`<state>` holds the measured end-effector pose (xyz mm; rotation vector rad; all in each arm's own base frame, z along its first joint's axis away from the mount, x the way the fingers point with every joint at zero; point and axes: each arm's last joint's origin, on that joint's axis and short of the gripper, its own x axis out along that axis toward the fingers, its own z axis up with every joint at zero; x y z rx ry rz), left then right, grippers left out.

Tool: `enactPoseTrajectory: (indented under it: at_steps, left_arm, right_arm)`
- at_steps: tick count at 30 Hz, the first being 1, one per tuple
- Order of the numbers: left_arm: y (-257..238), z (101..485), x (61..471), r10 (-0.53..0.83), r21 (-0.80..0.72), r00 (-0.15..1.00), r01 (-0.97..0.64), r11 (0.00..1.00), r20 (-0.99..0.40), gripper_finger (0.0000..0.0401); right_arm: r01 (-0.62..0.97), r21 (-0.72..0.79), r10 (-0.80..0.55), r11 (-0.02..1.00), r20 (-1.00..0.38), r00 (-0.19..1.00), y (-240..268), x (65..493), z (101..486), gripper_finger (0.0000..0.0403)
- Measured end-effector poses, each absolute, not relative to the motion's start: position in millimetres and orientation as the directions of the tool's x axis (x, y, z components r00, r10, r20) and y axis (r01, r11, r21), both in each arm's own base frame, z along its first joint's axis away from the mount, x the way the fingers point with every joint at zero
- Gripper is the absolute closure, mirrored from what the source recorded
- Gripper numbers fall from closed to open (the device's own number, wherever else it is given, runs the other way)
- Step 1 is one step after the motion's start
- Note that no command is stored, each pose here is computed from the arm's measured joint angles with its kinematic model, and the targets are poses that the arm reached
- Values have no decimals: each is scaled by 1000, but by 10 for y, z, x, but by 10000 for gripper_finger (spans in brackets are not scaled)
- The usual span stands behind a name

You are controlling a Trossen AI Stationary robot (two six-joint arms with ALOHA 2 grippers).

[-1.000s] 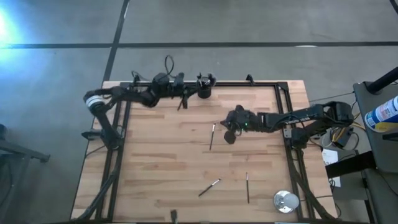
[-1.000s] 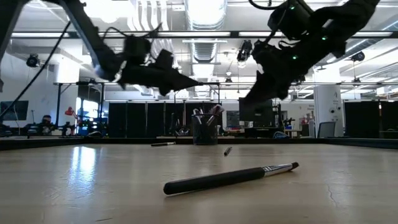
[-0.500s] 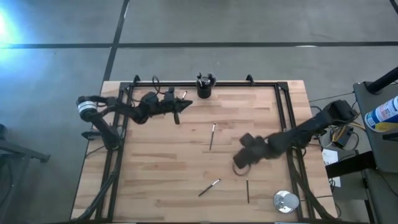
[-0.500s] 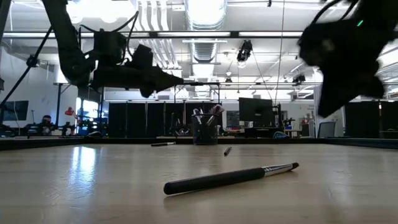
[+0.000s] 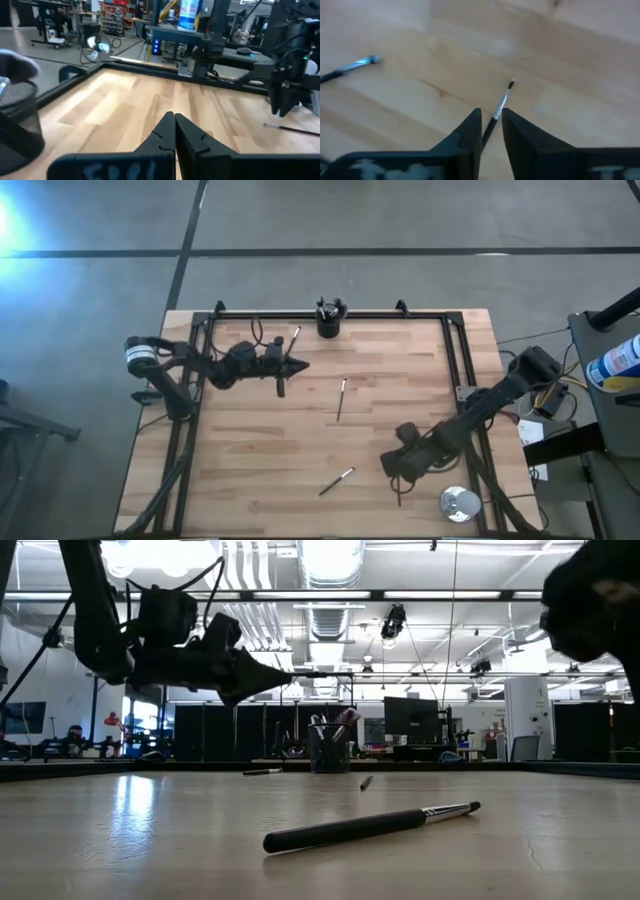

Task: Put items in baskets/containers
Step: Put the black eyeshadow brush into the black pen holder

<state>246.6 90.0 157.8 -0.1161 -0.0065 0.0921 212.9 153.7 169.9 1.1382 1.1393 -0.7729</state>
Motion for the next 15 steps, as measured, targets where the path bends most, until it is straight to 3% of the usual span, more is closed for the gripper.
enactPoseTrajectory:
  at_steps: [7,15]
  left_arm:
    - [802,1541,2466,80,-134,997,-81,988,-15,401]
    - [741,1534,2480,58,-144,998,-59,988,-17,401]
  right_arm:
    - [956,188,46,225,-982,182,1642,2263,1507,286]
    - [980,86,-35,179,-995,94,1632,2368,1385,290]
